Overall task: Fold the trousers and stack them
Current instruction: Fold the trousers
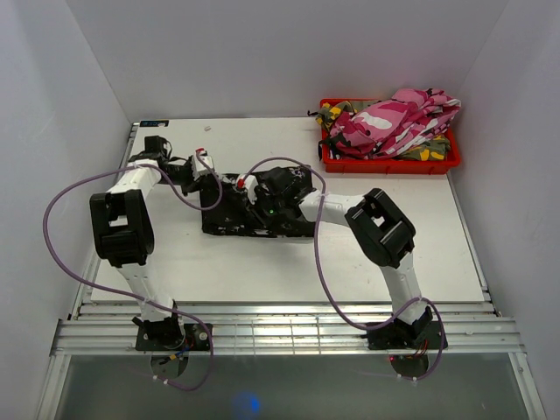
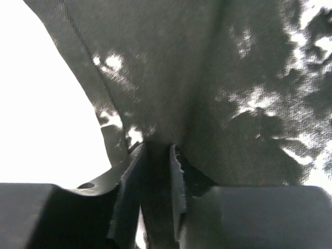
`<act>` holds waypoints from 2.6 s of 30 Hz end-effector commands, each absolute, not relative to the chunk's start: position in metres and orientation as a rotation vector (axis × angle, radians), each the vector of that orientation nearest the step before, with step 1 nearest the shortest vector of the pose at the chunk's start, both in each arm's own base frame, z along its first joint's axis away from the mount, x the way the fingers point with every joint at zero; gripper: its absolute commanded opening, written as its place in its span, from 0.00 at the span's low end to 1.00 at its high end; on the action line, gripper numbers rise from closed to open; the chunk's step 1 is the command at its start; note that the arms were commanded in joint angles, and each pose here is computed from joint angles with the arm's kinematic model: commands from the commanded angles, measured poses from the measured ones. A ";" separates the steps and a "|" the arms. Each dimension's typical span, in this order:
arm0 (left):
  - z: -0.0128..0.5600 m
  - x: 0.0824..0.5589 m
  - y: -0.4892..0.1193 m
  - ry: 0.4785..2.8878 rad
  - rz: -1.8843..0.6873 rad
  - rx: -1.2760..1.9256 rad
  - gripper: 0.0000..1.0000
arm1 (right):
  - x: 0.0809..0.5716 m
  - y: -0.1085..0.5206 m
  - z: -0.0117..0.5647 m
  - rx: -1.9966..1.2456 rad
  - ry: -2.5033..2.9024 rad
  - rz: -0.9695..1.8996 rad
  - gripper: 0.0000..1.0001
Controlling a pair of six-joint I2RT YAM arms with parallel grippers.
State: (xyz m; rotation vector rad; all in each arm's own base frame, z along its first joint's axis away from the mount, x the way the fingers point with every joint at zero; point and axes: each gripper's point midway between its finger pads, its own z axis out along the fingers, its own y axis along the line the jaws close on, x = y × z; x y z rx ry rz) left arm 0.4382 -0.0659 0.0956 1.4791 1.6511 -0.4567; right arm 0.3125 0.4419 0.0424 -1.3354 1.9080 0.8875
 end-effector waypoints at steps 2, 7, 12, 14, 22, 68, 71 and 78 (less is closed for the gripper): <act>0.123 0.428 -0.069 1.642 -0.598 1.426 0.00 | 0.303 0.426 0.053 -1.370 1.878 0.829 0.45; 0.111 0.406 -0.078 1.722 -0.717 1.372 0.00 | 0.307 0.444 0.129 -1.266 1.706 0.875 0.60; 0.102 0.397 -0.080 1.782 -0.774 1.318 0.00 | 0.299 0.484 0.164 -1.197 1.662 0.907 0.71; 0.099 0.398 -0.079 1.818 -0.798 1.282 0.00 | 0.296 0.498 0.163 -1.162 1.681 0.916 0.70; 0.099 0.409 -0.084 1.888 -0.885 1.154 0.00 | 0.273 0.547 0.165 -1.084 1.697 0.915 0.74; 0.156 0.412 -0.003 1.770 -0.526 1.100 0.72 | 0.275 0.486 0.068 -1.123 1.952 0.648 0.08; 0.155 0.392 -0.016 1.757 -0.579 1.097 0.79 | 0.275 0.490 0.076 -1.103 1.961 0.701 0.08; 0.130 0.374 -0.036 1.829 -0.630 1.098 0.77 | 0.274 0.492 0.092 -1.048 1.989 0.792 0.08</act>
